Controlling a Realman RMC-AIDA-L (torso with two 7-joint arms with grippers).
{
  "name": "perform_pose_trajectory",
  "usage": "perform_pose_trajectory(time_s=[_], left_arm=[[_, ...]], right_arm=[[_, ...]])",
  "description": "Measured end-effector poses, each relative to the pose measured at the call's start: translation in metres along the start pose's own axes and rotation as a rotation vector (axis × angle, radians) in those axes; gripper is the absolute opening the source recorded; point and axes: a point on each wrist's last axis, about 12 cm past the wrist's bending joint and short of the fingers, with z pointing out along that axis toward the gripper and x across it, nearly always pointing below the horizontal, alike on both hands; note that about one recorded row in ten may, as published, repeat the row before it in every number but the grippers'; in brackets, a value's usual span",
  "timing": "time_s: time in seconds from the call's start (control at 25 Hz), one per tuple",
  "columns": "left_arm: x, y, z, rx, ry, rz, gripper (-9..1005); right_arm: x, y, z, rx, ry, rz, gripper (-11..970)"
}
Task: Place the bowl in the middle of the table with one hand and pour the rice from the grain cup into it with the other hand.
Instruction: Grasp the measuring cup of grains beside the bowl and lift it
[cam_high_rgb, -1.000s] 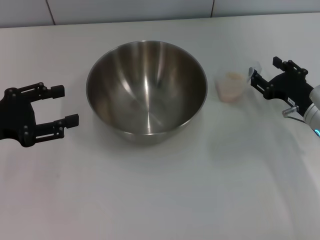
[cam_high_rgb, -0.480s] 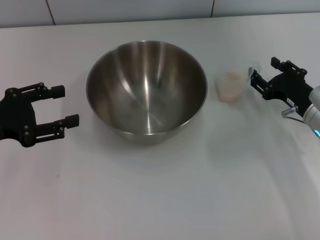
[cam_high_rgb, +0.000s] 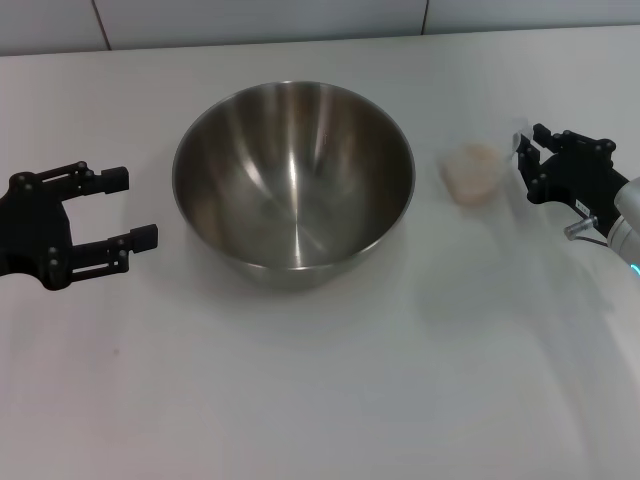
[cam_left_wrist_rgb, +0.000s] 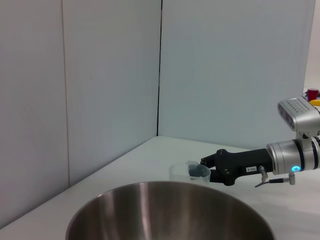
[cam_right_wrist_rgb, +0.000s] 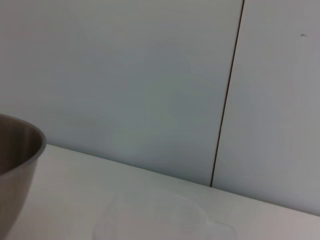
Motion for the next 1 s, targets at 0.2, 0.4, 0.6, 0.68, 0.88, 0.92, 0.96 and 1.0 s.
perform_pose_trajectory(time_s=[0.2,0.4,0.6,0.68,0.88,0.92,0.96,1.0], left_arm=[[0.0005,0.0006,0.0008,-0.006,0.004,0.000,753],[0.0008,0.0010,0.0012,-0.009,0.006,0.000,753],[0.0008,0.0011,0.0012,-0.010,0.007,0.000,753],[0.0008,0.0013,0.0010,-0.012,0.007,0.000,753],[0.0008,0.0014,0.0010,-0.015,0.004,-0.001,753],[0.0009,0.0013,0.0011,-0.015,0.004,-0.001,753],[0.0009,0.0013,0.0012,-0.015,0.005,-0.001,753],[0.0009,0.0013,0.0012,-0.014,0.005,-0.001,753]], right_arm=[[-0.0007,0.0004,0.0007,-0.002,-0.002,-0.003,143],[-0.0008,0.0004,0.0008,-0.002,-0.003,-0.003,5],[-0.0014,0.0006,0.0014,-0.004,-0.004,-0.005,5],[-0.0014,0.0008,0.0015,-0.006,-0.004,-0.006,5],[-0.0021,0.0008,0.0021,-0.011,-0.004,-0.015,5],[-0.0022,0.0006,0.0022,-0.011,-0.004,-0.016,5],[-0.0022,0.0006,0.0022,-0.011,-0.004,-0.016,5],[-0.0023,0.0002,0.0022,-0.008,-0.005,-0.014,5]])
